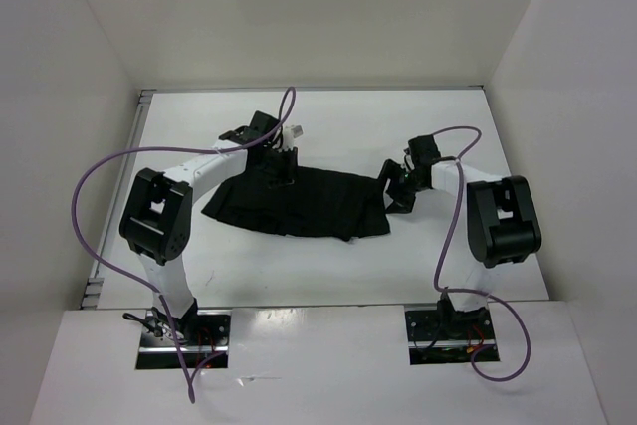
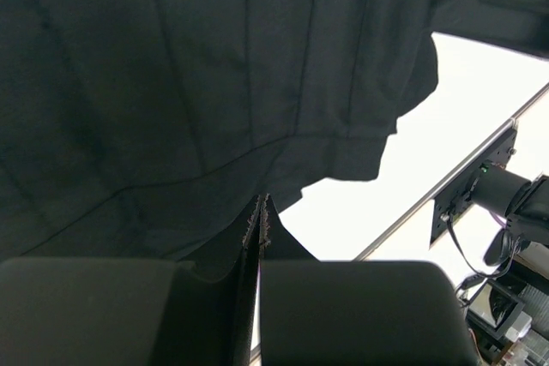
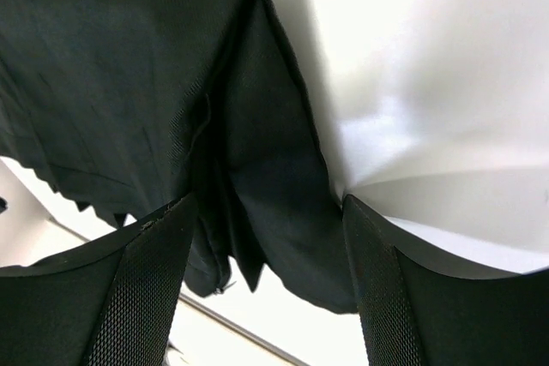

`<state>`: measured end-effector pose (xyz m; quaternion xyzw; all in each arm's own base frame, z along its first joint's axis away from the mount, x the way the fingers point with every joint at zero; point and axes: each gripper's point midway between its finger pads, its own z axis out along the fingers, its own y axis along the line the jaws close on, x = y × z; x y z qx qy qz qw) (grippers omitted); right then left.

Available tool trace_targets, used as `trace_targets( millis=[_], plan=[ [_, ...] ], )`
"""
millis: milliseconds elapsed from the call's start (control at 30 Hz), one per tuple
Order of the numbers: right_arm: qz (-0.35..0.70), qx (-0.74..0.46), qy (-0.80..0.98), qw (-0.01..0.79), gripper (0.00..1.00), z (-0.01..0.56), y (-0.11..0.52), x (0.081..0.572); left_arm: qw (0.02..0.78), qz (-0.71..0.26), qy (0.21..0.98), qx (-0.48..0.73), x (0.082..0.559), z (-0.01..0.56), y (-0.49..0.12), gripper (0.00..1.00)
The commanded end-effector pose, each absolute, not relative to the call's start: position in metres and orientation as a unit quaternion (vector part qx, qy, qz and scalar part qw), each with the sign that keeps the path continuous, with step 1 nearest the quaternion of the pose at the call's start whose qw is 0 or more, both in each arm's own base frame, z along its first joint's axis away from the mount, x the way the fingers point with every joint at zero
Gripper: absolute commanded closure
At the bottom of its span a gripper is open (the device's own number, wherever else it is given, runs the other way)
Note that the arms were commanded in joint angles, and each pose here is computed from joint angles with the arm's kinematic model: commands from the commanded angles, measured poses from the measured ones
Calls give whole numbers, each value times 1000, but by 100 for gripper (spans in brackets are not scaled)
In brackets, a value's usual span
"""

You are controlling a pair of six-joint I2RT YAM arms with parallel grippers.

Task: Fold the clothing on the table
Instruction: Fold the skirt

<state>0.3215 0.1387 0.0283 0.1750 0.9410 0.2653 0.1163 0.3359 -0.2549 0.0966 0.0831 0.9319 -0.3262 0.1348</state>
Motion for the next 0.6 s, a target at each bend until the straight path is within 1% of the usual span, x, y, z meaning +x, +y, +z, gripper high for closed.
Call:
trace_targets(
  millis=[0,133,267,400,567],
  plan=[
    [233,200,943,127,26,31,130,307,152,-335,925,94,337,108,-255,98],
    [241,248,929,130,26,33,123,296,149,-333,927,88,338,107,-251,98],
    [259,267,918,137,26,35,125,294,141,-331,929,86,334,104,-249,98],
    [280,264,912,140,26,31,130,292,137,-333,929,90,331,104,-250,98],
    [323,252,905,117,26,14,145,290,133,-331,930,89,329,101,-249,98]
  ],
)
